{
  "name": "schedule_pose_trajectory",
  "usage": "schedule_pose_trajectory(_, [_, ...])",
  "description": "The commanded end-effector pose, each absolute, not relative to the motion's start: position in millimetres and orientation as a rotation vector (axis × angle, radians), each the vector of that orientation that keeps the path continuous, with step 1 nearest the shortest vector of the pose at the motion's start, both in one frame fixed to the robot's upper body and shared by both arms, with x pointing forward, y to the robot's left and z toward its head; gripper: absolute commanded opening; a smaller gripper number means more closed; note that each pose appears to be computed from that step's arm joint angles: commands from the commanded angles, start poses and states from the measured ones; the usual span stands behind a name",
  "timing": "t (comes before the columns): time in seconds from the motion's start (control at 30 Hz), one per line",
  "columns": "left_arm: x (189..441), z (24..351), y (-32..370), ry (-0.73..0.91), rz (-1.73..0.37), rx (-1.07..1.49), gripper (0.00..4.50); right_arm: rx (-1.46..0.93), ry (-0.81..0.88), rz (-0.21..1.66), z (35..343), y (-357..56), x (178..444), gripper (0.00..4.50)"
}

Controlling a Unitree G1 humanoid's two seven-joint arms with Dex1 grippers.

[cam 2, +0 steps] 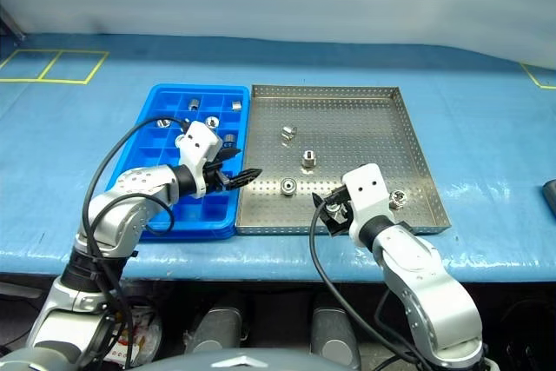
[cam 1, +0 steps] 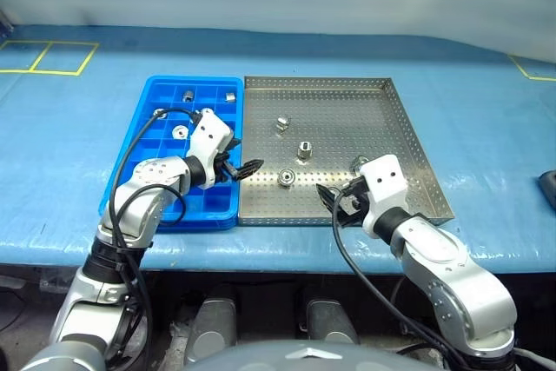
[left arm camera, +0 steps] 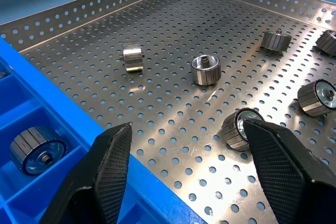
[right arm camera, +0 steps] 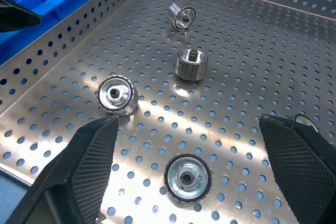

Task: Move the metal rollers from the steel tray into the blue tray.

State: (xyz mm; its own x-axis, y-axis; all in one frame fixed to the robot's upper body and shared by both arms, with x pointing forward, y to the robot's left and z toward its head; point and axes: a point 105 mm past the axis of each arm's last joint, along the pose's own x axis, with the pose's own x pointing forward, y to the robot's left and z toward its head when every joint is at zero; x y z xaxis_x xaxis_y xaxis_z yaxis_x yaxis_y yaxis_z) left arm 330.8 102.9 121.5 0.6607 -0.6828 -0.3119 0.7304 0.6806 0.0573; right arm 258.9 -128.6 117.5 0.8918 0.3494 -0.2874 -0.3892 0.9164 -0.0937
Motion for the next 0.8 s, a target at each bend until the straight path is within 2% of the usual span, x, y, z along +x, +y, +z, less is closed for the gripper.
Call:
schedule_pose_trajectory(0.03, [330.8,134.5,102.3,0.232,-0.815,0.175,4.48,-0.13,0.195,0.403,134.5,-125.5,257.4,4.5])
schedule_pose_trajectory(0.8, [332.9,140.1,100.5,0.235,-0.816,0.161,4.48,-0.128,0.218,0.38,131.5,-127.4,258.3,4.5])
